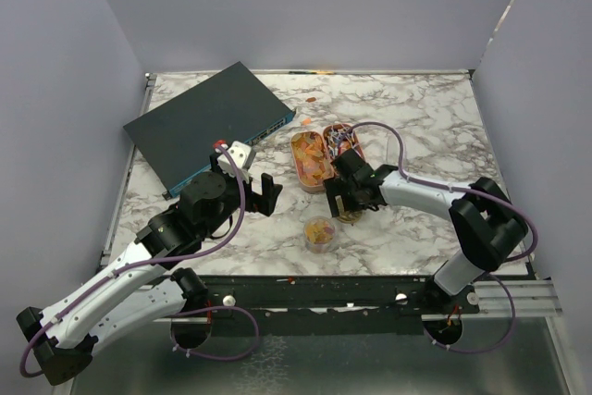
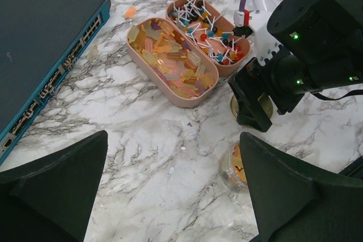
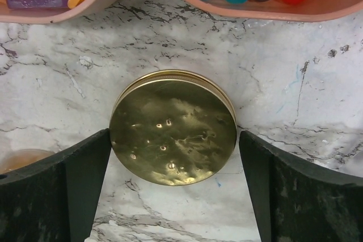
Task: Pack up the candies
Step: Pick up the bottle lid at the center of the board.
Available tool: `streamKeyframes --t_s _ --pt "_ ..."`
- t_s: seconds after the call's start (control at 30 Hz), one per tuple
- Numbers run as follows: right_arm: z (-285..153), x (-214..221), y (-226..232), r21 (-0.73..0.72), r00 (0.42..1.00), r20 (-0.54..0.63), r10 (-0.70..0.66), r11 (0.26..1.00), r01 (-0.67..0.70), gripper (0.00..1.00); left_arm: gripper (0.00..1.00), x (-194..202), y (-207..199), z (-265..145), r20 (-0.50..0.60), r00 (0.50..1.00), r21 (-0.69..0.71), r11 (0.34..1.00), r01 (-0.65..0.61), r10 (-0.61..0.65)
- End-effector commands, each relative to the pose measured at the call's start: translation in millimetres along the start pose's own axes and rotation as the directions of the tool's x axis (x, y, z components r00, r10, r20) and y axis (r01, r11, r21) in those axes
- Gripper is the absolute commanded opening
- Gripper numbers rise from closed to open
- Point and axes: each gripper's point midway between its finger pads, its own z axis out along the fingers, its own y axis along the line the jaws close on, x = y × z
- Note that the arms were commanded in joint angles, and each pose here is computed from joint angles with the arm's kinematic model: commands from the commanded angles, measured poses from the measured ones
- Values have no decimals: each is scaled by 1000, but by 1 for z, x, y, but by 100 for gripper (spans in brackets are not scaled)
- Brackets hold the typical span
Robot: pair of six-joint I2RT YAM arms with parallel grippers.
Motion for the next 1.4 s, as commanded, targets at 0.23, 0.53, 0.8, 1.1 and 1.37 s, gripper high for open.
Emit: streamKeyframes --t_s 0.23,0.53,0.8,1.1,1.37 --pt "-2 -11 3 32 1000 9 -7 999 7 71 99 1 4 -1 -2 1000 -12 1000 -14 14" --pt "-35 -25 -2 34 998 56 -24 999 22 67 99 0 4 -2 4 1000 -12 1000 -12 12" --pt "-78 -37 1 -2 990 108 -88 996 88 66 99 -1 4 -3 7 1000 -14 1000 -9 9" --pt "-101 -28 51 -166 974 117 -195 963 213 63 99 -2 7 -5 15 1000 -24 1000 -6 7" --pt "-96 1 87 -213 946 64 -318 922 324 63 99 -4 8 -7 29 1000 -30 1000 1 0"
